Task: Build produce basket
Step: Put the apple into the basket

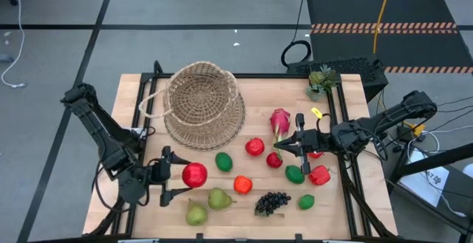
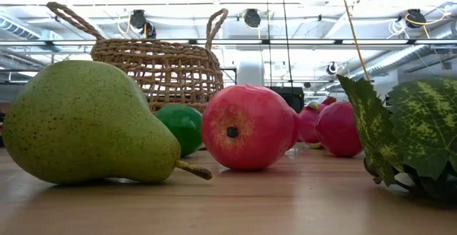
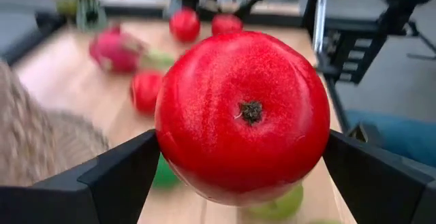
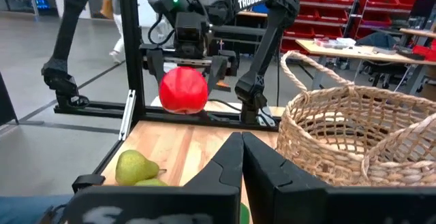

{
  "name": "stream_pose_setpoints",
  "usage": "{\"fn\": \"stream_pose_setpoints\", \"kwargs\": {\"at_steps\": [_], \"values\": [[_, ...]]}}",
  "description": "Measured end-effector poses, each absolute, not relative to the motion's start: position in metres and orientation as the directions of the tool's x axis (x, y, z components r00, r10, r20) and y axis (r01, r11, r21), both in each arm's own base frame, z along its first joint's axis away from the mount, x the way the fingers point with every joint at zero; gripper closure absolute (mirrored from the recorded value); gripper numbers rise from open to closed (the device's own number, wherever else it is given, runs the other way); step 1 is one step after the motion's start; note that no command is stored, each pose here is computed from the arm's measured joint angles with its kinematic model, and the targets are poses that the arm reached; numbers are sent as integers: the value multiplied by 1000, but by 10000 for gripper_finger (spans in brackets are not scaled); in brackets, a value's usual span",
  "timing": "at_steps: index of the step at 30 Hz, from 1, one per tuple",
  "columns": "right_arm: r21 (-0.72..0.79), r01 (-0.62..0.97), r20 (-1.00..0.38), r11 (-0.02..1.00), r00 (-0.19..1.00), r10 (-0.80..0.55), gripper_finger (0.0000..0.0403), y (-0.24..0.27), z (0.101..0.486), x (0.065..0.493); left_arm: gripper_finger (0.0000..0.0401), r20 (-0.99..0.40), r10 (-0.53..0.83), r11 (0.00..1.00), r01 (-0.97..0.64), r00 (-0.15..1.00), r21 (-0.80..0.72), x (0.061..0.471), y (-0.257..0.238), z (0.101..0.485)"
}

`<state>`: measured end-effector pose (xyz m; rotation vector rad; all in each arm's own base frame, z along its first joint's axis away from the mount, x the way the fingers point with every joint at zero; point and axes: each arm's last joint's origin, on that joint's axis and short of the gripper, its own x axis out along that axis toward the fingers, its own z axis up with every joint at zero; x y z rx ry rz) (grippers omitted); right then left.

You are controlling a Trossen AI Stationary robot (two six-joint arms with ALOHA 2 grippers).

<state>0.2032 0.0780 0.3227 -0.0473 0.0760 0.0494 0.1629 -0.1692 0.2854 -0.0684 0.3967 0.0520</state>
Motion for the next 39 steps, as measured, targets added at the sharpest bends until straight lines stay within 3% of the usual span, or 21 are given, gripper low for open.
{"fn": "stream_pose_setpoints", "kwargs": {"at_steps": [17, 32, 39], "values": [[-58, -51, -43, 997, 998, 48, 403, 79, 325, 205, 4, -62, 74, 985, -63, 995, 161, 188, -155, 332], [-29, -42, 54, 999, 998, 44, 403, 85, 327, 220, 4, 128, 26, 970, -56, 991, 237, 208, -133, 354], [-13, -44, 105, 999, 993, 45, 403, 93, 321, 237, 4, 131, -53, 966, 18, 990, 258, 220, -127, 351]]}}
